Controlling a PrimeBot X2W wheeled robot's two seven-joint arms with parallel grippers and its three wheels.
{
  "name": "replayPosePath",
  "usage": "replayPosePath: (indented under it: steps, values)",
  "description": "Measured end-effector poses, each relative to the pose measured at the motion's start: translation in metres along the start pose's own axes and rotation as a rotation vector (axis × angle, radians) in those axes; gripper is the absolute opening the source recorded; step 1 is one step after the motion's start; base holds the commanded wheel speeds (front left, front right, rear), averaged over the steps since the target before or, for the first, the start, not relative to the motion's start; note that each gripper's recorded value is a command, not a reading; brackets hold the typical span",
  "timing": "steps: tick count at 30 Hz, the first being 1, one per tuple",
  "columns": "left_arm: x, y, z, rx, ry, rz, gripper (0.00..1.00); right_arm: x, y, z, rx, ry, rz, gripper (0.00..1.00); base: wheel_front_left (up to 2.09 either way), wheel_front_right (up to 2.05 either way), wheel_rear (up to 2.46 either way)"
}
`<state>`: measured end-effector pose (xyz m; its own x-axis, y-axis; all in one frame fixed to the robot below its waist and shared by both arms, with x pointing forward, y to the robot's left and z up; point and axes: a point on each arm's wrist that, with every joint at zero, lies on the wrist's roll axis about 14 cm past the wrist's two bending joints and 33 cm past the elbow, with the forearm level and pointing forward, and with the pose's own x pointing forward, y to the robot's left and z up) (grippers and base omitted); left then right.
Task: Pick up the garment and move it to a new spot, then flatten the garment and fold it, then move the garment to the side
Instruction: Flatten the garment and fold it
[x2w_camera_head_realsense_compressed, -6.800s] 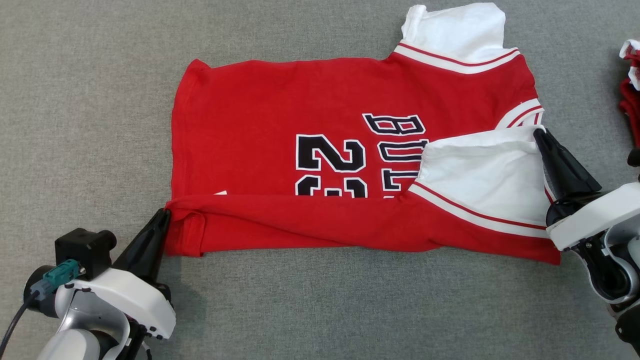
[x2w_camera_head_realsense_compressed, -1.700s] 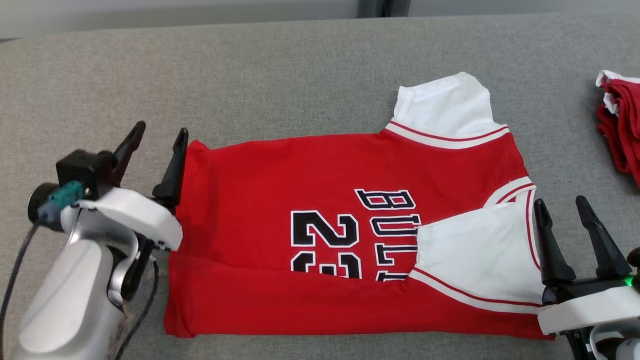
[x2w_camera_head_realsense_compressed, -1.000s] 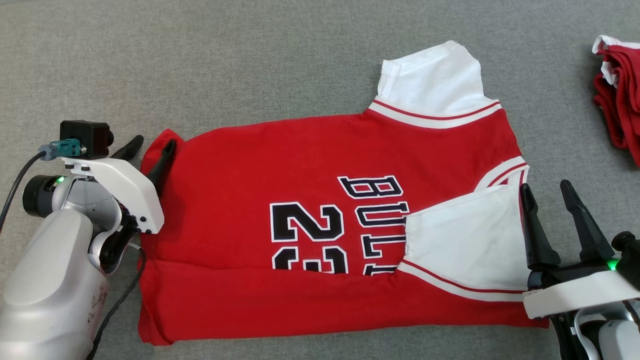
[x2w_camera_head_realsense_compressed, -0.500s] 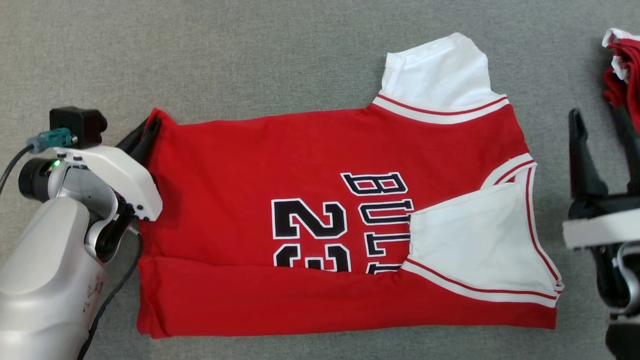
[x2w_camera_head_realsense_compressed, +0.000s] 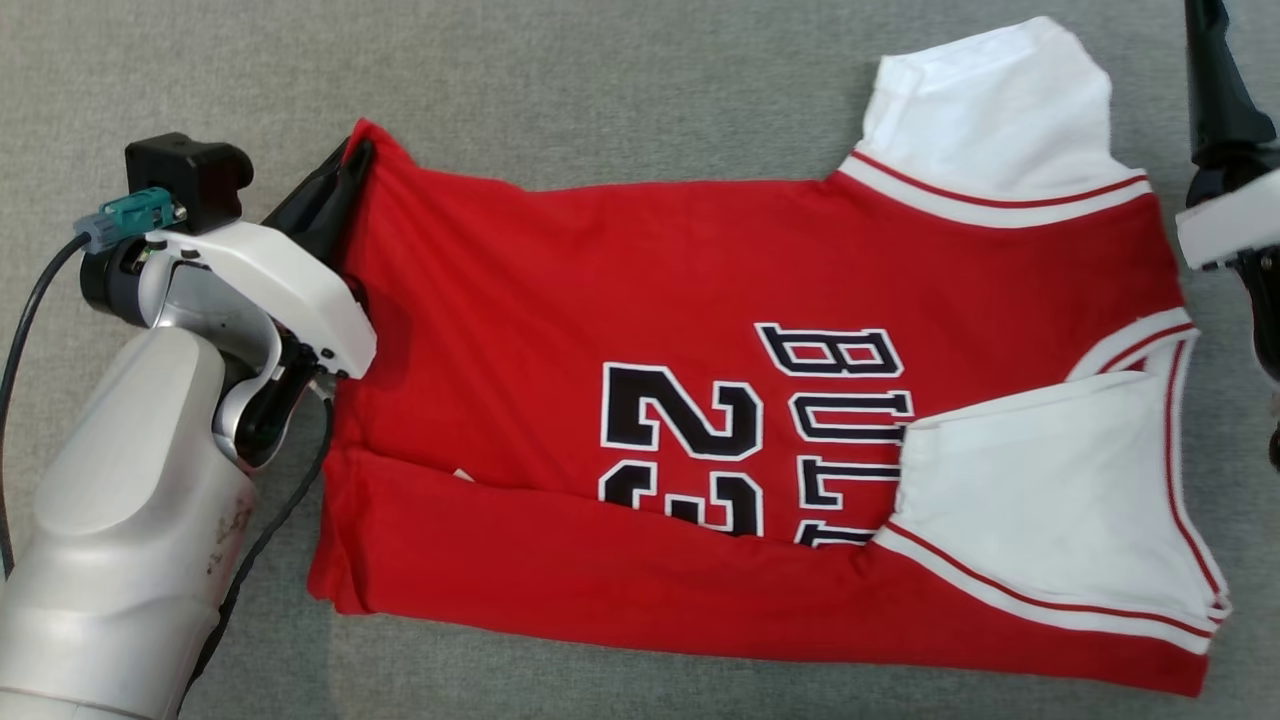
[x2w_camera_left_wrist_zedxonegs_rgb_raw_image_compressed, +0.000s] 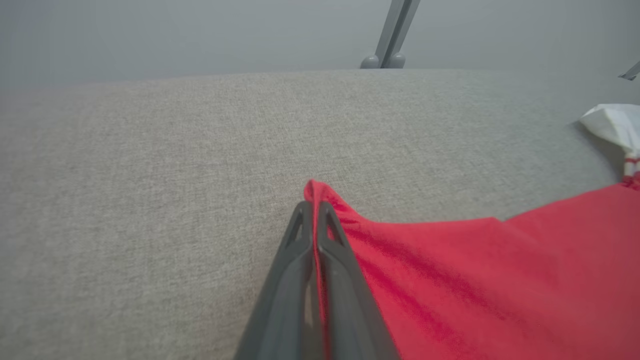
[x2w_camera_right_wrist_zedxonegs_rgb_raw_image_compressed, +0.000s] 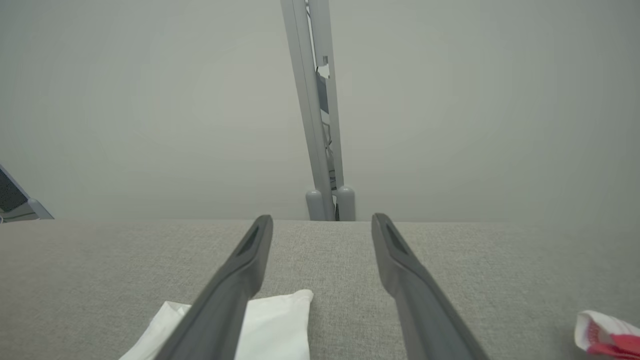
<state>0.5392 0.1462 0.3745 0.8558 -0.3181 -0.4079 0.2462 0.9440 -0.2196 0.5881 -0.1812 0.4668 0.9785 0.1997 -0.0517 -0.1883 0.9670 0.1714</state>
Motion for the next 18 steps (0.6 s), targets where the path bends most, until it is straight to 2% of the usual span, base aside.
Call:
replayPosePath:
  steps: [5, 11, 18]
  values:
    - [0.003, 0.006, -0.005, -0.003, -0.003, 0.011, 0.00, 0.028, 0.012, -0.039, -0.007, 0.169, 0.053, 1.00, 0.00, 0.00, 0.00]
    - [0.009, 0.011, -0.010, -0.005, -0.004, 0.017, 0.00, 0.039, 0.017, -0.085, -0.036, 0.395, 0.095, 1.00, 0.00, 0.00, 0.00]
    - [0.013, 0.013, -0.013, -0.009, -0.005, 0.018, 0.00, 0.044, 0.017, -0.103, -0.074, 0.537, 0.118, 1.00, 0.00, 0.00, 0.00]
